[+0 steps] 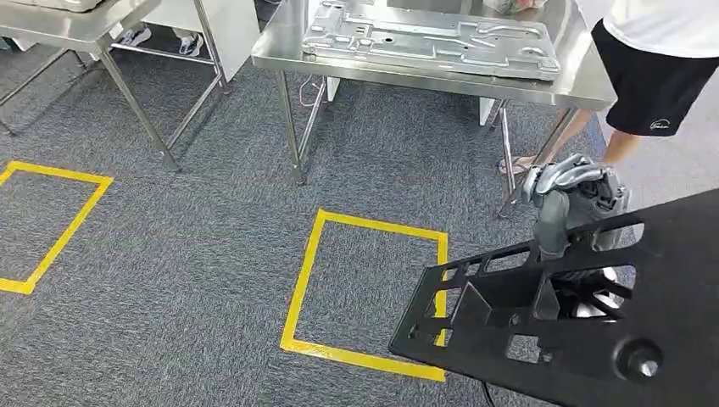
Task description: Take the parts from the cabinet and place them on the table.
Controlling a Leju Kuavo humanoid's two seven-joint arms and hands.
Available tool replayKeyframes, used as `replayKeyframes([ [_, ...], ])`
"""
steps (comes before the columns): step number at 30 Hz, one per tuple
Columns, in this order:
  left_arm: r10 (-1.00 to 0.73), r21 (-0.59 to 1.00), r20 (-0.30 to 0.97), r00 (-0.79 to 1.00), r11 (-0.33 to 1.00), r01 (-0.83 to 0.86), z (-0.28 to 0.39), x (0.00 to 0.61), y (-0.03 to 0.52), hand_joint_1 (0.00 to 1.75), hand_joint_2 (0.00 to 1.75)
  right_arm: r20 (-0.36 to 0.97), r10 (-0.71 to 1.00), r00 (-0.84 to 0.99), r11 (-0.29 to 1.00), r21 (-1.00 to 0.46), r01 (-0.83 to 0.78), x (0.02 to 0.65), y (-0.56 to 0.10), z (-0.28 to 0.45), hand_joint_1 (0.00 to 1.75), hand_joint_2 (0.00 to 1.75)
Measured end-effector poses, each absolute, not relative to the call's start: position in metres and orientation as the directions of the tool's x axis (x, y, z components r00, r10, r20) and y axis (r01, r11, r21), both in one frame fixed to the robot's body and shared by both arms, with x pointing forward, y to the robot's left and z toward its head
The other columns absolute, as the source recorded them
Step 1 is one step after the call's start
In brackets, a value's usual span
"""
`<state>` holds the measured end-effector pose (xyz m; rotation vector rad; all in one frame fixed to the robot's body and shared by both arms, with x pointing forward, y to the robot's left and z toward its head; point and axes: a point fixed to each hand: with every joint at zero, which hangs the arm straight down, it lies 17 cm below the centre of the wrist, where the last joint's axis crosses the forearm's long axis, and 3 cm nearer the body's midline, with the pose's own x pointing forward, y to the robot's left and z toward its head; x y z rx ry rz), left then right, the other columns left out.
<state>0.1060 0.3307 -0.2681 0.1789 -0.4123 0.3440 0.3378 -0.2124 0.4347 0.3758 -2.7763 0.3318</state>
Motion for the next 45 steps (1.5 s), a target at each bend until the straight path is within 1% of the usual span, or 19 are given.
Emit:
replayKeyframes([
  [6,0.285,0.092,0.422,0.861,0.931,-0.354,-0.268,0.111,0.327,0.00,1.75,0.335,-0.184,-0.924,0.943,-0.206,-0.262,0.339,-0.203,0.435,1.75,1.75],
  [22,0.276,0.088,0.429,0.860,0.935,-0.344,-0.266,0.118,0.326,0.00,1.75,0.331,-0.206,-0.921,0.940,-0.195,-0.281,0.333,-0.188,0.445,1.75,1.75],
  [45,0.267,0.079,0.453,0.851,0.938,-0.336,-0.264,0.124,0.328,0.00,1.75,0.308,-0.199,-0.930,0.945,-0.193,-0.266,0.330,-0.190,0.453,1.75,1.75],
])
